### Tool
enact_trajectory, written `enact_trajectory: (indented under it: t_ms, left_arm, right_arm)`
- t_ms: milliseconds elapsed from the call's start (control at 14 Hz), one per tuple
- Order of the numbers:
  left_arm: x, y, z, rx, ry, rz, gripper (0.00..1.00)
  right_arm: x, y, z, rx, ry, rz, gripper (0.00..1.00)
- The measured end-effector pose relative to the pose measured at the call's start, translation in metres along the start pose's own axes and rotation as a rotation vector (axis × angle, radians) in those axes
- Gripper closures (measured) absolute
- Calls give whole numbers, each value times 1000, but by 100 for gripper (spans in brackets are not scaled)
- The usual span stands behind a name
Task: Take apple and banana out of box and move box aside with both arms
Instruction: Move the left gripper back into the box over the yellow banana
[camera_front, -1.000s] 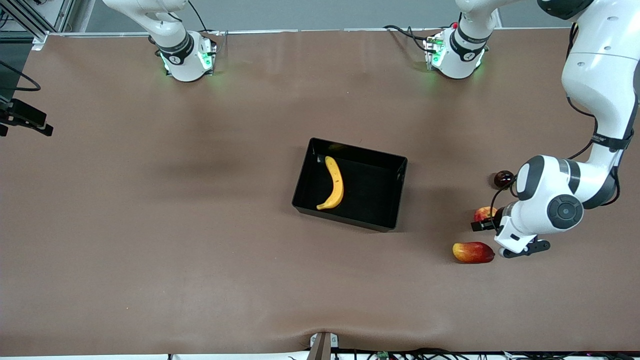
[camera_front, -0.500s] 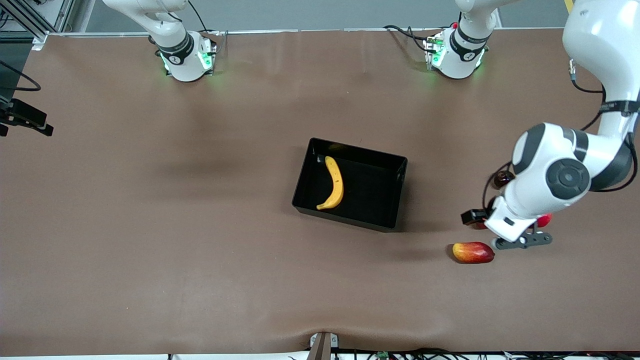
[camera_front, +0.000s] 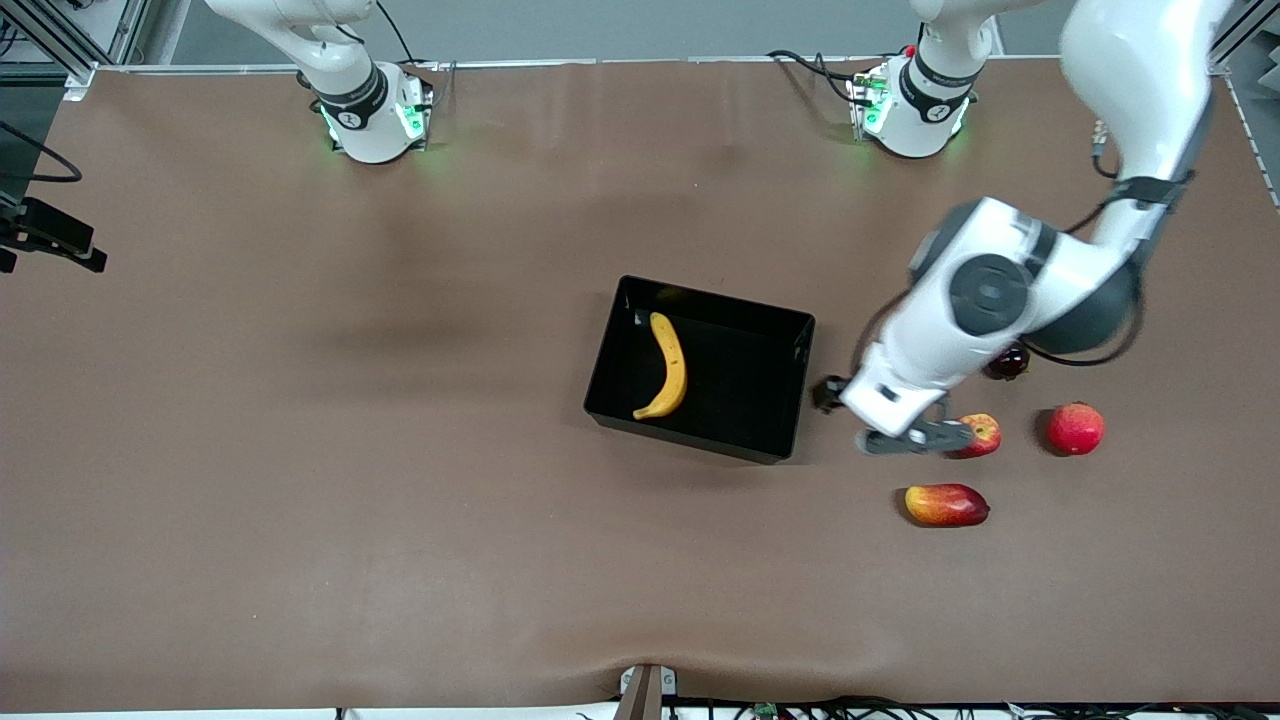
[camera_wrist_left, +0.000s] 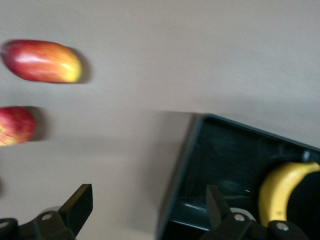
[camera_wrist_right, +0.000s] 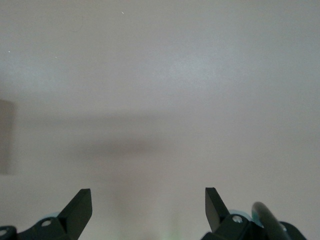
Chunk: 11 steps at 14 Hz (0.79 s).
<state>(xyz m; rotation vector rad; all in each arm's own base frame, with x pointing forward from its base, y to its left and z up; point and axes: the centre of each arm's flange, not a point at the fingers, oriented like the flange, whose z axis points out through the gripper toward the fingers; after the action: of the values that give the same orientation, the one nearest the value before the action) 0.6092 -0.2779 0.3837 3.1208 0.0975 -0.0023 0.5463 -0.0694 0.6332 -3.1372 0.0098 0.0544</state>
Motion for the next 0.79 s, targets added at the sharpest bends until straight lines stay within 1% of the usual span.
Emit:
enact_trajectory:
  t_ms: [286,429,643,786]
  left_arm:
    - [-52,89,14,-12,-19,-2,0]
    - [-71,123,31,-42,-13,1,0]
    - [-84,149,66,-50,3,49,0]
    - [-90,163,91,-76,6,82,0]
  right_arm:
    - [0,0,0,0,-1,0,0]
    - [0,0,0,0,-1,0,0]
    - [1,0,2,0,-3,0,0]
    - [1,0,3,0,-5,0,0]
